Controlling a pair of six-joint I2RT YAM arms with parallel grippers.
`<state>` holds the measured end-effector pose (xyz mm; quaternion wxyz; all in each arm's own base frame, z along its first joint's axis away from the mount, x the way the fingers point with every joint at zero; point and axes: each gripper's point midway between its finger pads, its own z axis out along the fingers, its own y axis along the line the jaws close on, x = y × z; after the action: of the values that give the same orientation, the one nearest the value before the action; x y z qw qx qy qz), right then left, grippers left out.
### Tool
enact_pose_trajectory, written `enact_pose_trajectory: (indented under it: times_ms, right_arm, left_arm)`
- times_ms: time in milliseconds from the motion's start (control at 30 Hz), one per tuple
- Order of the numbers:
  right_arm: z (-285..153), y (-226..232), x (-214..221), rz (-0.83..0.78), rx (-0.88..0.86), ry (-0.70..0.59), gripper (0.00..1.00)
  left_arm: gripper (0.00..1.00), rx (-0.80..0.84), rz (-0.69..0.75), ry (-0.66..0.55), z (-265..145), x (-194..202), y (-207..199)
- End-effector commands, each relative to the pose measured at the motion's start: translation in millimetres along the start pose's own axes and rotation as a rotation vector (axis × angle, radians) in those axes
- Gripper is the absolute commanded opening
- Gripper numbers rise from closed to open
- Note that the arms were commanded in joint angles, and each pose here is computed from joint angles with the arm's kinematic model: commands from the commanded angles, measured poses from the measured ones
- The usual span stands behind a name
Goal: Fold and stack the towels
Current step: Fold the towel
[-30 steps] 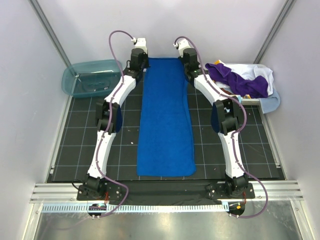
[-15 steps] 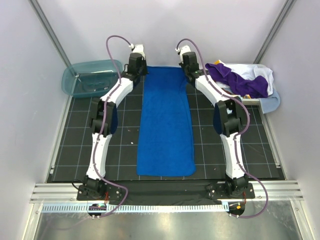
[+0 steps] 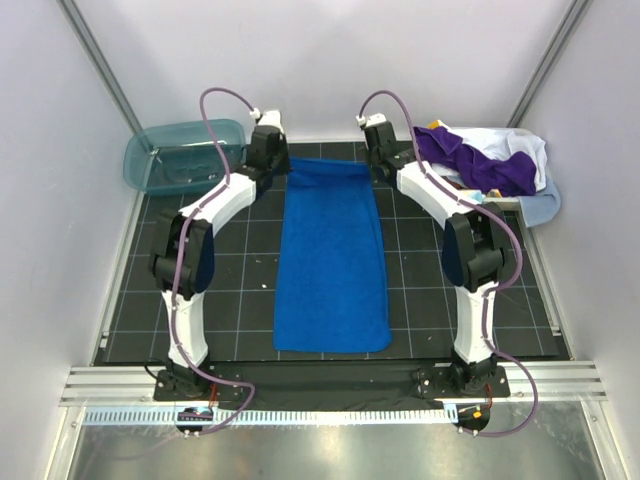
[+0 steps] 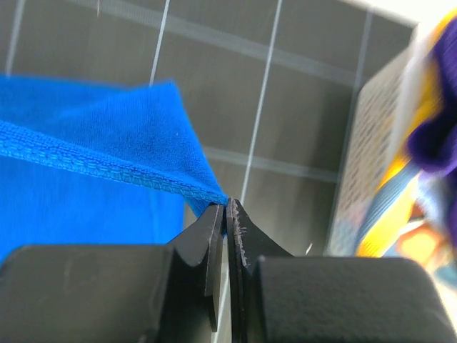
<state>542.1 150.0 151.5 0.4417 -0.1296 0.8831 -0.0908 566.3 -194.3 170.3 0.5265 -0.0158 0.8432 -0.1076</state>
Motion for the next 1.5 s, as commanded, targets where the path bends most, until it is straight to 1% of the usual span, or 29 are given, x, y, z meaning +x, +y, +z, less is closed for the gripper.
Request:
enact_pose_trajectory:
  times_ms: [0,100,133,167,300,500,533,633,667,767,833,1000,1100,1167,1300,1333,1367,1400,1433,1467]
  right_arm:
    - [-29,-2,12,0.054,0.001,0.034,0.11]
    - [-36,7,34,0.052,-0.013,0.071,0.11]
    - [-43,11,34,0.088,-0.027,0.067,0.11]
    - [-45,18,46,0.081,-0.04,0.09,0.11]
    - [-62,36,61,0.059,-0.058,0.109,0.11]
    - [-82,45,79,-0.011,0.013,0.133,0.11]
    - [-86,36,84,-0.026,0.061,0.147,0.11]
    - [-94,25,89,-0.018,0.113,0.161,0.11]
    - [-99,17,85,0.001,0.151,0.145,0.11]
    - [-110,6,79,0.014,0.187,0.141,0.13]
    - [-118,2,78,0.021,0.192,0.148,0.13]
    - [-138,1,78,0.023,0.18,0.115,0.15]
    - [-148,-1,87,0.006,0.198,0.126,0.15]
    - [-151,0,99,0.009,0.2,0.142,0.18]
    - [-149,13,127,0.05,0.149,0.183,0.25]
    - [-147,20,138,0.058,0.113,0.201,0.27]
    - [-146,24,143,0.088,0.104,0.207,0.29]
    - [-143,28,153,0.098,0.092,0.218,0.34]
    - [-144,33,157,0.115,0.06,0.223,0.36]
    - [-143,36,161,0.15,0.055,0.227,0.39]
  left_arm:
    - [0.0,-0.065,-0.024,-0.025,-24,-6,8]
    - [0.0,-0.078,-0.022,0.012,-34,14,6]
    - [0.0,-0.09,-0.023,0.024,-37,19,7]
    - [0.0,-0.107,-0.017,0.034,-43,26,8]
    - [0.0,-0.142,-0.026,0.084,-58,50,11]
    - [0.0,-0.171,-0.036,0.149,-74,85,14]
    - [0.0,-0.177,-0.031,0.154,-76,87,15]
    - [0.0,-0.189,-0.026,0.152,-84,89,16]
    - [0.0,-0.198,-0.024,0.151,-86,88,18]
    - [0.0,-0.206,-0.021,0.145,-95,81,19]
    - [0.0,-0.21,-0.019,0.147,-101,80,20]
    - [0.0,-0.198,-0.013,0.149,-122,88,17]
    - [0.0,-0.182,-0.017,0.169,-130,104,11]
    - [0.01,-0.165,-0.019,0.17,-132,110,4]
    - [0.12,-0.129,-0.027,0.201,-141,139,-2]
    - [0.19,-0.117,-0.039,0.201,-141,143,-4]
    - [0.22,-0.1,-0.055,0.212,-142,147,-7]
    - [0.25,-0.097,-0.056,0.221,-145,152,-7]
    - [0.34,-0.097,-0.06,0.225,-146,153,-6]
    - [0.36,-0.091,-0.078,0.226,-147,153,-7]
